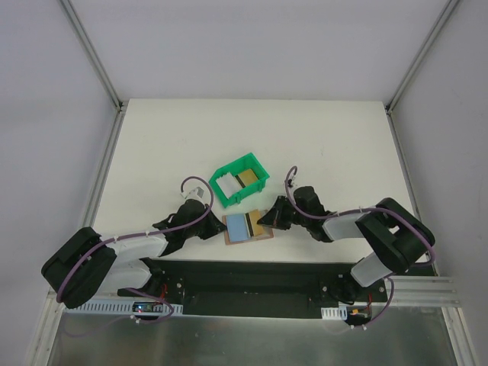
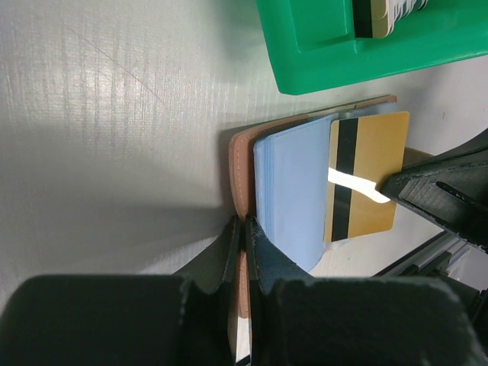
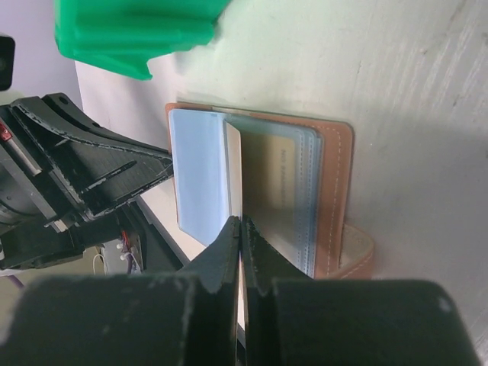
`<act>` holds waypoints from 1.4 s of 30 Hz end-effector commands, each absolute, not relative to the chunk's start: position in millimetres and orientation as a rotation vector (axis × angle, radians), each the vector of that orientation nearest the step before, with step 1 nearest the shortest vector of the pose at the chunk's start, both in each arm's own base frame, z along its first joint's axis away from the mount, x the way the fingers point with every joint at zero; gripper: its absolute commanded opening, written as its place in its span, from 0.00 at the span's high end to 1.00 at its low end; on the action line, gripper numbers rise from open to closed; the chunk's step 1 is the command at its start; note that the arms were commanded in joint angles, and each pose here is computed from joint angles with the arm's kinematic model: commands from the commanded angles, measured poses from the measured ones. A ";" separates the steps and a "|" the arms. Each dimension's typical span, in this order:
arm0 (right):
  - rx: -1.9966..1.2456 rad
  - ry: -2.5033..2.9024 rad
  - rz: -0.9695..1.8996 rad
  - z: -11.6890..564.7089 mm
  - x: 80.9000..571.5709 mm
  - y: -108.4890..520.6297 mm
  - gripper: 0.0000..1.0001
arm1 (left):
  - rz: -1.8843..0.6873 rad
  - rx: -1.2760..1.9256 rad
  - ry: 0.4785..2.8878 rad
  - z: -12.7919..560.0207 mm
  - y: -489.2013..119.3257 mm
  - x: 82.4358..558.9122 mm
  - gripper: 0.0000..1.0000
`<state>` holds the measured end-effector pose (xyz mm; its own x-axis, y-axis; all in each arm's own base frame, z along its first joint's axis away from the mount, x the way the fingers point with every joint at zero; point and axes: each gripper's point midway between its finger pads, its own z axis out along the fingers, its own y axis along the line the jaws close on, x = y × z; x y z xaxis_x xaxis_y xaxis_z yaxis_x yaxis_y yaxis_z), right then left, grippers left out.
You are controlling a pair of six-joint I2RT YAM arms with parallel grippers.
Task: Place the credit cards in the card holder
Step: Insert the credit card into the card holder.
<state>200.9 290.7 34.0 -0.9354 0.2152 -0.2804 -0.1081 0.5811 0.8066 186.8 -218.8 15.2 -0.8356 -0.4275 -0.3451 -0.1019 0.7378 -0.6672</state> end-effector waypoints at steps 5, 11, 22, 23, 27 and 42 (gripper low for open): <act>0.076 2.485 1.307 22.3 185.4 295.0 1.00 | -0.774 -0.441 2.541 -10.9 -196.6 171.6 1.00; 0.095 2.503 1.288 15.0 186.1 301.4 1.00 | -0.777 -0.435 2.544 -11.4 -197.3 171.3 1.00; 0.146 2.444 1.213 15.8 212.1 300.9 1.00 | -0.791 -0.434 2.535 -10.2 -197.1 170.2 1.00; 0.156 2.440 1.209 16.3 214.2 300.8 1.00 | -0.791 -0.434 2.535 -10.4 -196.9 170.0 1.00; 0.192 2.453 1.200 12.7 213.0 299.2 1.00 | -0.803 -0.450 2.530 -10.2 -197.0 169.2 1.00; 0.079 2.547 1.117 12.1 188.1 329.8 0.91 | -0.871 -0.585 2.484 -10.4 -203.5 172.0 1.00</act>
